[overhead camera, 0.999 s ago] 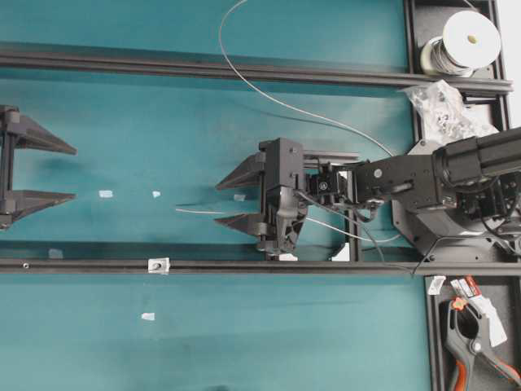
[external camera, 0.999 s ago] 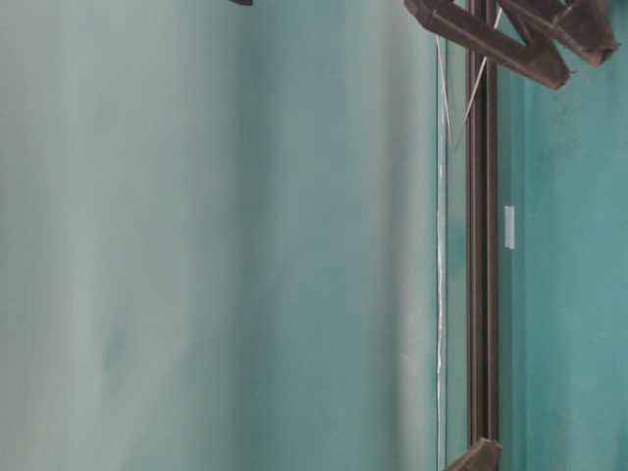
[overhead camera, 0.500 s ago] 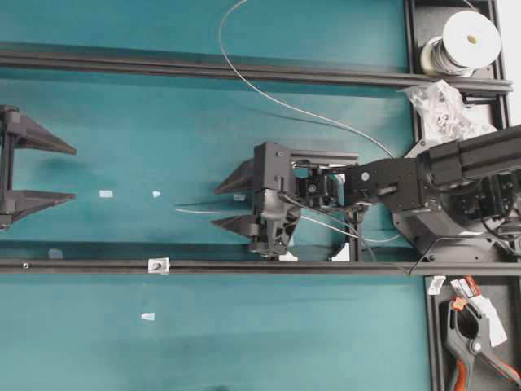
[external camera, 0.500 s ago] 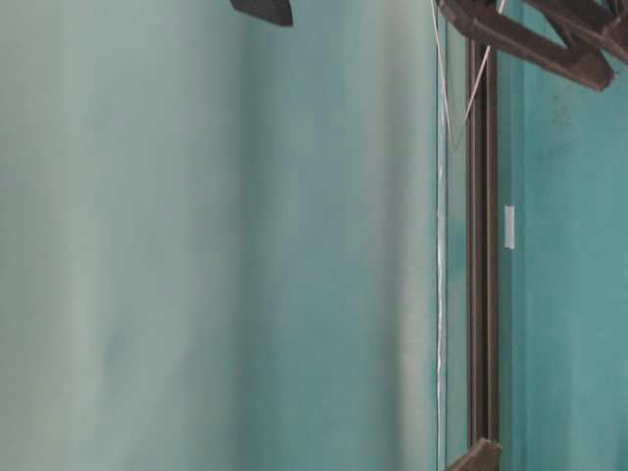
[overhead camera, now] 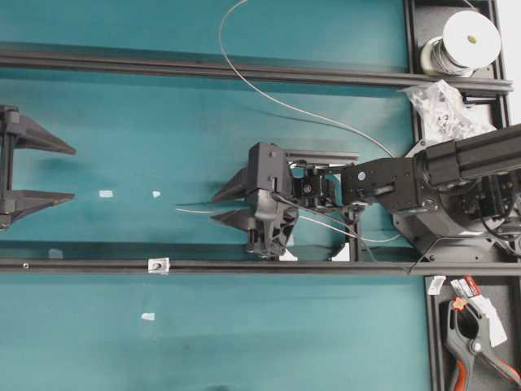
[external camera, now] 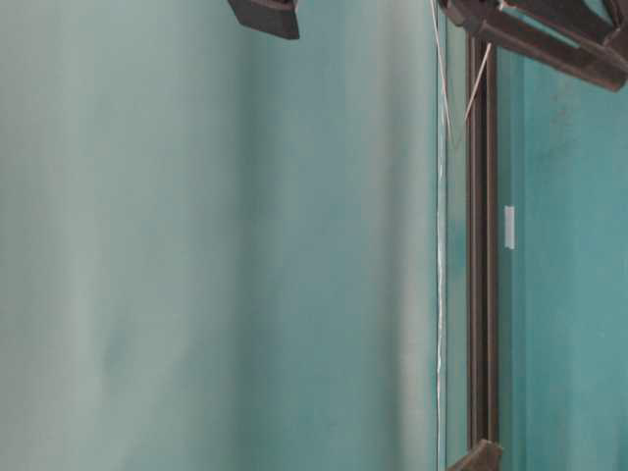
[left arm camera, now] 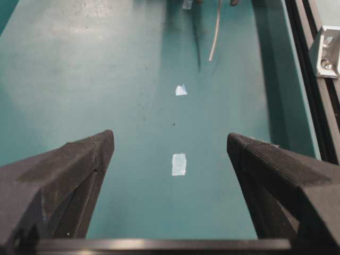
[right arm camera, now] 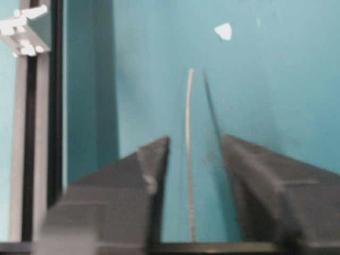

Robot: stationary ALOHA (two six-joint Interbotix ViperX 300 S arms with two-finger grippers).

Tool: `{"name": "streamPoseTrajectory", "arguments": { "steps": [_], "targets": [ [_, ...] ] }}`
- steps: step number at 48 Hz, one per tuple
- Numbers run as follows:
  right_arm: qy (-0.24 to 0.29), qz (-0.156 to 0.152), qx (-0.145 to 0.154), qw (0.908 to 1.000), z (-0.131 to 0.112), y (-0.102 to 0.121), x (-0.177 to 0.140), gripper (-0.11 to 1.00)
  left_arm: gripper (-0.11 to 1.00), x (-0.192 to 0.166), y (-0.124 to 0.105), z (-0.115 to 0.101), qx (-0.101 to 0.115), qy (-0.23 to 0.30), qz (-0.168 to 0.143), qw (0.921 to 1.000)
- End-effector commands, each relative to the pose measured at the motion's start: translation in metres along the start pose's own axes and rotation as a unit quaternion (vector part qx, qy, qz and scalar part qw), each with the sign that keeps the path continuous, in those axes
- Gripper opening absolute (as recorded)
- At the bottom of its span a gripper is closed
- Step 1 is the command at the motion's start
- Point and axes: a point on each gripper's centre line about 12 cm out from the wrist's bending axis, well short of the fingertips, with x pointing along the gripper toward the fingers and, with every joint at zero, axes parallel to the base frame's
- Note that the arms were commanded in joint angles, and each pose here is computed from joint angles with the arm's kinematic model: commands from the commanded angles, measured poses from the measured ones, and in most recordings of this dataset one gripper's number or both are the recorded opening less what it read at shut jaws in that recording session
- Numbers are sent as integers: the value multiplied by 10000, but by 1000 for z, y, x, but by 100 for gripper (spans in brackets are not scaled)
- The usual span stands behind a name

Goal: Insert the wire through the hole in the metal fitting.
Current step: 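Lower the right gripper and close it on the grey wire's free end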

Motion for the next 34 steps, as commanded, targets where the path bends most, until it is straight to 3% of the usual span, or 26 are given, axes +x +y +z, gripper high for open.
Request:
{"name": "streamPoseTrajectory", "arguments": {
  "steps": [1,7,10,34],
  "targets": [
    [56,-7,53,10000,2,2,0,35,73,0,0,6,-10,-123,6,9999],
    [346,-82,61,9994,-2,2,3,13,72,0,1,6,-13,-123,13,9999],
    [414,-94,63,9991,-1,3,4,7,72,0,1,5,-13,-116,14,9999],
    [283,-52,57,9996,5,5,5,2,72,0,3,5,-27,-103,58,9999]
  ]
}}
